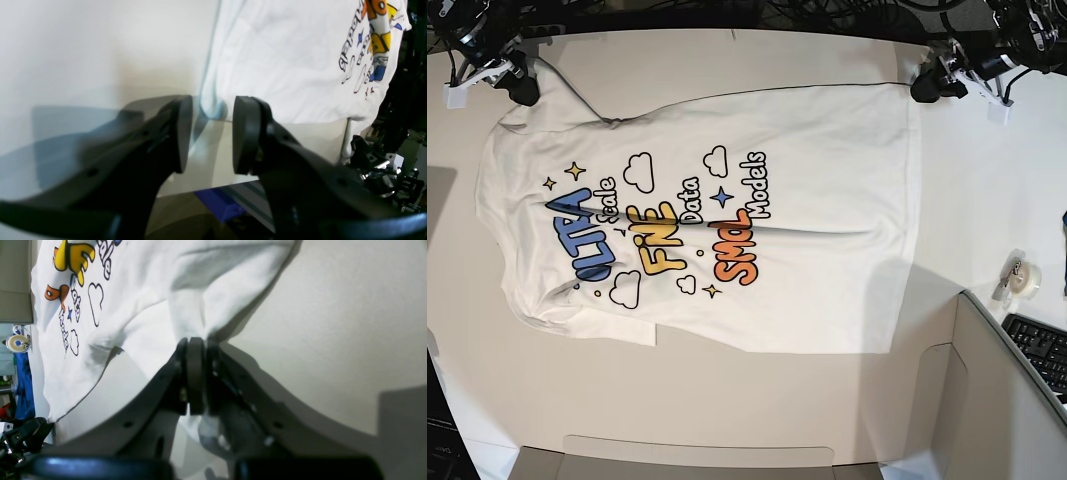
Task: Layout the t-shirt on the table in an organized manner, then fold the t-shirt properly
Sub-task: 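Grasp the shirt's hem corners with both grippers, then pull the hem corners apart with both grippers to straighten the shirt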
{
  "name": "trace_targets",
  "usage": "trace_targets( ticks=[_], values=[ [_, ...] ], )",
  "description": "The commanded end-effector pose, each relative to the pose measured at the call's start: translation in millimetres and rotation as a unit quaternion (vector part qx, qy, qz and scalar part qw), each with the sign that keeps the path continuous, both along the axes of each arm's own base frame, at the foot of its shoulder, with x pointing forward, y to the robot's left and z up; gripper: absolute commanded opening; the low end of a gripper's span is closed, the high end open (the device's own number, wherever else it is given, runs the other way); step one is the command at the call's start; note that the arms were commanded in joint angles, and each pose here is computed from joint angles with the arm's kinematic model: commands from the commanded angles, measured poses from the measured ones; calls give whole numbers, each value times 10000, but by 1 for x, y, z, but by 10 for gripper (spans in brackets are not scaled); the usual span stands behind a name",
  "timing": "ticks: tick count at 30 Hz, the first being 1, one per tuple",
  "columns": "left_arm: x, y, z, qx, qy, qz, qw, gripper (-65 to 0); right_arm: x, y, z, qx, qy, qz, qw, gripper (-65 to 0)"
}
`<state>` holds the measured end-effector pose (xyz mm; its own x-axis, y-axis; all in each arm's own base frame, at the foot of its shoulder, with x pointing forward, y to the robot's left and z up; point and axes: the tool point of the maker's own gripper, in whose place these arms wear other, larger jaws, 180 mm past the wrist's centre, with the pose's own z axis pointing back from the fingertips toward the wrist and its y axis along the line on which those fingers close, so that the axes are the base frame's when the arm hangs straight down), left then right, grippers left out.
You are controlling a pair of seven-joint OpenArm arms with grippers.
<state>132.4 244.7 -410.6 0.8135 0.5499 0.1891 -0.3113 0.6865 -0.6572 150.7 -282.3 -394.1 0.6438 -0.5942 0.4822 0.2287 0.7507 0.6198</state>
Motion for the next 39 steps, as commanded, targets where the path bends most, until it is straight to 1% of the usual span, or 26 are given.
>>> trace_targets(
  ticks=[1,8,11,15,19,20,21,23,24,26,27,32,34,37,39],
  values=[
    [-12,3,-7,156,324,-119,9993,-436,-10,-3,-5,-122,267,91,9995,-650],
    [-5,3,-6,146,245,-118,9995,-435,-10,-2,-5,-107,267,86,9995,-650],
    [2,-13,-8,37,236,-361,9991,-435,-10,-2,-5,-107,267,86,9995,-650],
    [2,-29,-12,-70,294,-607,9977,-435,-10,-2,-5,-107,267,86,9995,-650],
    [1,-31,-13,-87,305,-647,9974,-441,-10,-2,-6,-100,275,84,9995,-650],
    [1,-30,-13,-77,304,-644,9974,-452,-10,-2,-6,-100,275,84,9995,-650],
    [1,-30,-13,-70,304,-647,9974,-480,-10,-2,-6,-100,275,84,9995,-650],
    [2,-29,-12,-60,303,-643,9975,-580,-10,-2,-6,-100,275,84,9995,-650],
    [2,-29,-12,-60,303,-643,9975,-649,-10,-2,-6,-107,275,87,9995,-650],
    [2,-30,-11,-48,281,-662,9974,-650,-10,-3,-6,-118,282,90,9995,-650],
    [3,-29,-11,-41,274,-659,9974,-641,-10,-3,-5,-125,282,92,9995,-650],
    [5,-28,-7,-2,211,-684,9974,-650,-11,-4,-5,-142,300,97,9994,-650],
    [12,-24,4,206,45,-822,9964,-650,-16,-7,-6,-178,362,110,9991,-650],
    [22,-25,21,423,-240,-990,9939,-650,-20,-16,-3,-315,422,157,9985,-650],
    [22,-27,29,532,-338,-1089,9921,-650,-21,-22,2,-437,429,195,9979,-650]
  ],
)
